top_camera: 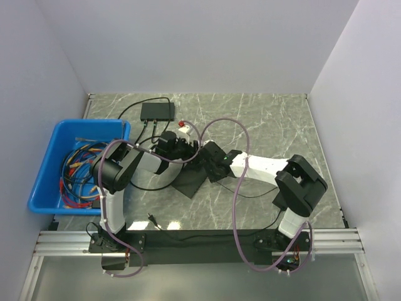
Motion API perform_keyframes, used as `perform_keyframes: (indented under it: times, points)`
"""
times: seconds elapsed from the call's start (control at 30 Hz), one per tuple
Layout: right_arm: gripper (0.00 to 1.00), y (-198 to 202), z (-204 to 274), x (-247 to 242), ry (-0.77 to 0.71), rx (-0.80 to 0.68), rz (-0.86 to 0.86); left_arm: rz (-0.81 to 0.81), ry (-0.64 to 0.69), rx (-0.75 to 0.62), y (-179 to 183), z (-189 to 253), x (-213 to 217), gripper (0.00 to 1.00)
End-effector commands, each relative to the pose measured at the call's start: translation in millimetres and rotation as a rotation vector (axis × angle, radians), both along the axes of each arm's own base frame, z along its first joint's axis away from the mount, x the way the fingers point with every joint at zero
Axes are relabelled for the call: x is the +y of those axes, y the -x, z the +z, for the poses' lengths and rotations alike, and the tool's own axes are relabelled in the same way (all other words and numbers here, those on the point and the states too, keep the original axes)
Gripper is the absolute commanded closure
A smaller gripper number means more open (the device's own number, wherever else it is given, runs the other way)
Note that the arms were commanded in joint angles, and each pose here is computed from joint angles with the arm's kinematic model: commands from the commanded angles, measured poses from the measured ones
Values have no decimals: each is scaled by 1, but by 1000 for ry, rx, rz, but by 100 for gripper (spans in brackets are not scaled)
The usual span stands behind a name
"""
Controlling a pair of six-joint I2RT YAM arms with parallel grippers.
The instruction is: Insert the plug into the switch port
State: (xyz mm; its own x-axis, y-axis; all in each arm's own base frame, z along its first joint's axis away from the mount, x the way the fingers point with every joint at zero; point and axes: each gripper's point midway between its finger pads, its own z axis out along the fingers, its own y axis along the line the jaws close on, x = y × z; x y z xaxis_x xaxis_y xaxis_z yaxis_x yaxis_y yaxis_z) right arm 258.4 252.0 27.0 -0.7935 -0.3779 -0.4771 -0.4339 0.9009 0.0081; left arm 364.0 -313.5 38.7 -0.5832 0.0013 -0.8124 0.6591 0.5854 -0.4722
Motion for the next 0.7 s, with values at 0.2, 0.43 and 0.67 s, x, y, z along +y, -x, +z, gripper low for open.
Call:
perform_keyframes:
  times: [0.2,0.43,0.67]
  points:
    - [100,4,15,13,20,-81,57,-90,-40,30,12,-19,-2,30]
    - [100,0,17,-8,71,-114,-41,90,-72,29,-7,0,15,32]
    - [100,-12,46,-29,-20,-182,-172,473,-140,35,-25,48,70,33]
